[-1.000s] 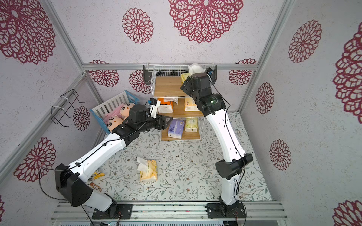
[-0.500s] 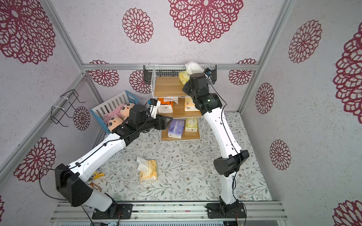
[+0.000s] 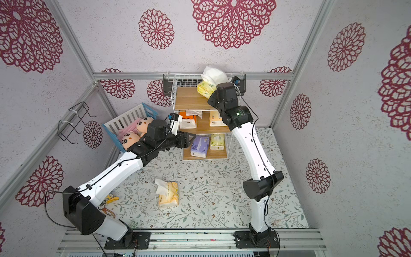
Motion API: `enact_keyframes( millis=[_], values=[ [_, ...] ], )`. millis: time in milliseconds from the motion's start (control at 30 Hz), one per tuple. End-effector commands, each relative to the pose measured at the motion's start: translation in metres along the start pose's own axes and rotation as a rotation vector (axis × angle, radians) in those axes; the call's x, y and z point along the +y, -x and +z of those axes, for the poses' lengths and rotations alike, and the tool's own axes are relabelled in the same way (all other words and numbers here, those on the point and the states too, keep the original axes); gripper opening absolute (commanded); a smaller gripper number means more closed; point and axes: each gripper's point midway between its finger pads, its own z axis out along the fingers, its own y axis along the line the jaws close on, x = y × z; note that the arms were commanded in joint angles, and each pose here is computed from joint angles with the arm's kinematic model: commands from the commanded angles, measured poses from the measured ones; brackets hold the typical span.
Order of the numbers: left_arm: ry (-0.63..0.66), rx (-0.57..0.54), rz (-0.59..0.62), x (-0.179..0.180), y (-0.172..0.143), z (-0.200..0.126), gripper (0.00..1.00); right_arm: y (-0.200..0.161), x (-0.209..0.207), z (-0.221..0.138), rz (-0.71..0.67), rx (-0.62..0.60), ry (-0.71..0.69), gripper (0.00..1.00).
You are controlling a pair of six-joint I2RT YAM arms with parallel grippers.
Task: Remove the tissue boxes from the shelf
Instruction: Pick up a box of tissues from the shelf.
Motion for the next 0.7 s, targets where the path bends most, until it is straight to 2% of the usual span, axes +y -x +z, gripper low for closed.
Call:
enact_keyframes(
  millis=[0, 200, 400, 667],
  values=[
    [0.008, -0.027, -0.017, -0.004, 0.008, -0.004, 0.71, 0.04, 0.018, -0.058, 0.007, -0.068, 0.097, 0.0],
    [0.139, -0.109, -0.067, 0.014, 0.021, -0.026, 0.7, 0.033, 0.023, -0.094, -0.002, -0.034, 0.159, 0.0],
    [0.208, -0.181, -0.089, 0.019, 0.037, -0.052, 0.71, 0.014, 0.005, -0.137, 0.033, -0.033, 0.232, 0.0],
    [0.375, -0.285, -0.101, 0.033, 0.057, -0.113, 0.72, -0.052, -0.044, -0.19, 0.102, 0.044, 0.292, 0.0]
  ],
)
